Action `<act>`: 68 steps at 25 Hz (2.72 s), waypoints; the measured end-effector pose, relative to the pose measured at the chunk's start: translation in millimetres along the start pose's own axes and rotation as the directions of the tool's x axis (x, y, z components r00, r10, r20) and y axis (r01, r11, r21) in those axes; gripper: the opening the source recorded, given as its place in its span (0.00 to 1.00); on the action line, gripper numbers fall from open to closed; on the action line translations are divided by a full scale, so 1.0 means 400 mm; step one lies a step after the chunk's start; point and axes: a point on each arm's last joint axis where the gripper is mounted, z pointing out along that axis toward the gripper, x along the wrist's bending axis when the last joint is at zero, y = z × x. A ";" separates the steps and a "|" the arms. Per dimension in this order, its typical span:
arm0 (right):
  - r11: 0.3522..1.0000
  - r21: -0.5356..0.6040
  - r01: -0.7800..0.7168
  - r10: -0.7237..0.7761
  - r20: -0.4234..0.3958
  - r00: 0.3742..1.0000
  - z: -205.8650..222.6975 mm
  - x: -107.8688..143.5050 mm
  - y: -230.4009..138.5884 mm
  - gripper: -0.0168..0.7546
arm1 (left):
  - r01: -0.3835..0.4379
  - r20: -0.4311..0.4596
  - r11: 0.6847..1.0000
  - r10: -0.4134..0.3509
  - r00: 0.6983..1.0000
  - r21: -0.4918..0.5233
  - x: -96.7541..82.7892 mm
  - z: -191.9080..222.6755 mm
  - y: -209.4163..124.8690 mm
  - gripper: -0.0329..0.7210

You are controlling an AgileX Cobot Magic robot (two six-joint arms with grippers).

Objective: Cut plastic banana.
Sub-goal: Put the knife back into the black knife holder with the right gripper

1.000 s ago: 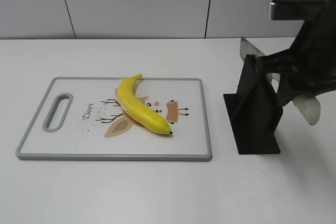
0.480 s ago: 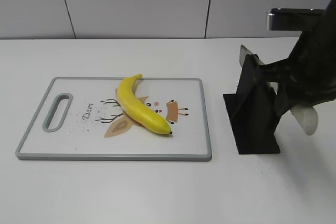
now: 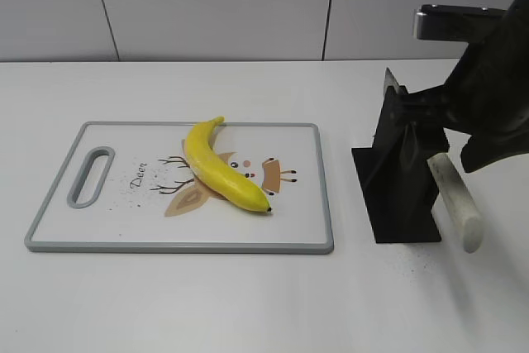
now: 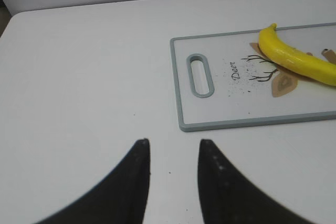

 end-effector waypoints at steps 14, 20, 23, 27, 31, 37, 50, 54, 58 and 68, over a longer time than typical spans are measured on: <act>0.923 -0.249 0.294 -0.308 -0.017 0.951 -0.206 -0.041 -0.116 0.74 | -0.001 0.002 1.000 0.001 1.000 0.000 0.000 0.000 0.000 0.38; 0.884 -0.354 0.305 -0.327 -0.004 0.945 -0.204 -0.093 -0.242 0.75 | -0.017 0.035 1.000 0.018 0.999 -0.004 0.000 -0.002 -0.001 0.37; 0.860 -0.408 0.308 -0.334 0.008 0.942 -0.189 -0.120 -0.301 0.75 | -0.018 0.036 1.000 0.018 0.999 -0.004 0.000 -0.002 -0.001 0.37; 0.832 -0.468 0.300 -0.336 0.006 0.942 -0.174 -0.149 -0.375 0.75 | -0.018 0.036 1.000 0.018 0.999 -0.004 0.000 -0.002 -0.001 0.36; 0.802 -0.513 0.305 -0.349 0.012 0.937 -0.162 -0.173 -0.435 0.75 | -0.018 0.036 1.000 0.018 0.999 -0.004 0.000 -0.002 -0.001 0.37; 0.716 -0.632 0.296 -0.390 -0.011 0.921 -0.197 -0.187 -0.499 0.75 | -0.018 0.036 1.000 0.018 0.999 -0.004 0.000 -0.002 -0.001 0.37; 0.600 -0.739 0.306 -0.435 0.019 0.900 -0.218 -0.228 -0.614 0.75 | -0.018 0.036 1.000 0.018 0.999 -0.004 0.000 -0.002 -0.001 0.36; 0.555 -0.780 0.290 -0.436 0.024 0.899 -0.226 -0.236 -0.635 0.75 | -0.018 0.036 1.000 0.018 0.999 -0.004 0.000 -0.002 -0.001 0.36; 0.557 -0.781 0.281 -0.440 0.010 0.898 -0.226 -0.234 -0.637 0.75 | -0.018 0.035 1.000 0.018 0.999 -0.005 0.000 -0.002 -0.001 0.36; 0.580 -0.782 0.228 -0.332 0.029 0.943 -0.225 -0.233 -0.635 0.75 | -0.018 0.035 1.000 0.018 0.999 -0.005 0.000 -0.002 -0.001 0.36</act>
